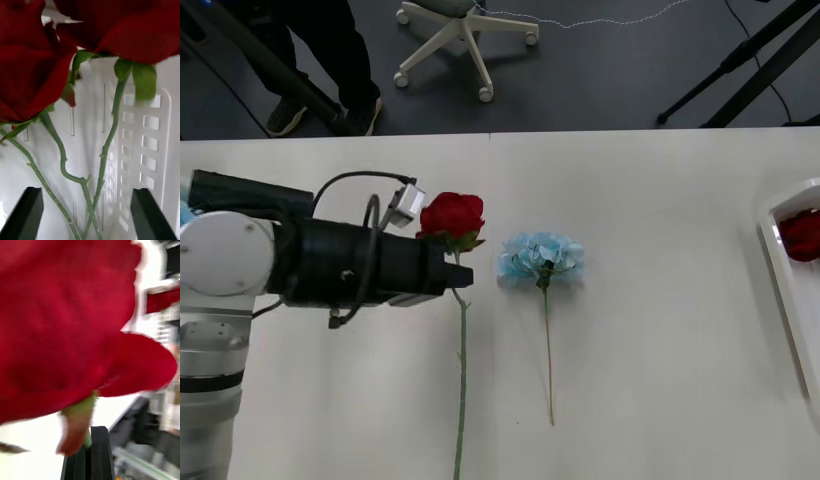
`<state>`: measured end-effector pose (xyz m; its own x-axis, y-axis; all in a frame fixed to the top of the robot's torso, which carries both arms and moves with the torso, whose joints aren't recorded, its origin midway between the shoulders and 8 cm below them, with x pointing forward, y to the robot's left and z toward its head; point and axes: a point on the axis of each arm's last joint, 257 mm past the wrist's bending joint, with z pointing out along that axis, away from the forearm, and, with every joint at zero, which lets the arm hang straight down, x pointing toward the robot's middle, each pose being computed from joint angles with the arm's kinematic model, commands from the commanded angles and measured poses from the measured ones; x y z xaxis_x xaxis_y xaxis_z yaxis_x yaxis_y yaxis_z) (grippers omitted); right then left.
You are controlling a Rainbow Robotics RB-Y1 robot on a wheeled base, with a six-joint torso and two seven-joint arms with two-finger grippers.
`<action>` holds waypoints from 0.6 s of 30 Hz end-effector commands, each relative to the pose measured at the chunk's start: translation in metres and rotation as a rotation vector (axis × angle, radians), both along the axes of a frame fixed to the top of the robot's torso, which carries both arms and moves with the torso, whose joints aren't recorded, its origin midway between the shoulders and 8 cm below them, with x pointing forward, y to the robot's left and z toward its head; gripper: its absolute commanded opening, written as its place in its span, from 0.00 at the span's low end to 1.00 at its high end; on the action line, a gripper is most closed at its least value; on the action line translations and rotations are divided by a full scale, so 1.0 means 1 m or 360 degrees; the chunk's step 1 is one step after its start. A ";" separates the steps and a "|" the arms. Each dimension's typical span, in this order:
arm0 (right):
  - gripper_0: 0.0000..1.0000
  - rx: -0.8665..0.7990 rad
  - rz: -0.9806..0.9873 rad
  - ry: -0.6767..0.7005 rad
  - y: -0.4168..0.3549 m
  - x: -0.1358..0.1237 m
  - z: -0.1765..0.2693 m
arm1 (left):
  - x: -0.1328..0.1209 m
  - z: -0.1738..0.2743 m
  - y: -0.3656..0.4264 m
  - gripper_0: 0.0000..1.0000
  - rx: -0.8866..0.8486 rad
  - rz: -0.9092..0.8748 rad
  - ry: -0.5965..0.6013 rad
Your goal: Put the red flowers into the right box and the blue flowers into the left box
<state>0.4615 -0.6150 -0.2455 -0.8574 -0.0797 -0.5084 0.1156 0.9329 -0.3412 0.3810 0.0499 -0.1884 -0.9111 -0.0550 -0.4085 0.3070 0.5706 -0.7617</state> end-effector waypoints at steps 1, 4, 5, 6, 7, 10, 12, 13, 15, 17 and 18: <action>0.96 -0.0052 0.0054 -0.0055 -0.002 0.019 0.043 | -0.001 0.043 -0.001 0.00 -0.0041 -0.0222 -0.0384; 1.00 0.0050 0.0092 -0.0027 0.016 0.022 0.049 | -0.014 0.076 -0.013 0.00 -0.0252 -0.0343 -0.0522; 1.00 0.0066 0.0104 -0.0026 0.020 0.023 0.052 | -0.015 0.081 -0.015 0.00 -0.0293 -0.0360 -0.0542; 1.00 0.0102 0.0124 -0.0010 0.026 0.023 0.055 | -0.021 0.091 -0.019 0.00 -0.0379 -0.0404 -0.0578; 1.00 0.0136 0.0153 0.0000 0.034 0.024 0.058 | -0.025 0.101 -0.022 0.00 -0.0462 -0.0431 -0.0611; 1.00 0.0184 0.0221 0.0011 0.049 0.025 0.069 | -0.030 0.119 -0.025 0.00 -0.0576 -0.0473 -0.0691; 1.00 0.0219 0.0298 0.0022 0.065 0.025 0.079 | -0.035 0.131 -0.027 0.00 -0.0648 -0.0498 -0.0748; 1.00 0.0238 0.0346 0.0029 0.075 0.024 0.083 | -0.037 0.137 -0.029 0.00 -0.0687 -0.0513 -0.0776; 1.00 0.0282 0.0413 0.0047 0.090 0.022 0.087 | -0.037 0.146 -0.031 0.00 -0.0732 -0.0509 -0.0790; 1.00 0.0336 0.0491 0.0066 0.106 0.019 0.090 | -0.036 0.153 -0.036 0.00 -0.0759 -0.0507 -0.0806; 1.00 0.0351 0.0562 0.0070 0.116 0.018 0.093 | -0.036 0.157 -0.039 0.00 -0.0770 -0.0510 -0.0818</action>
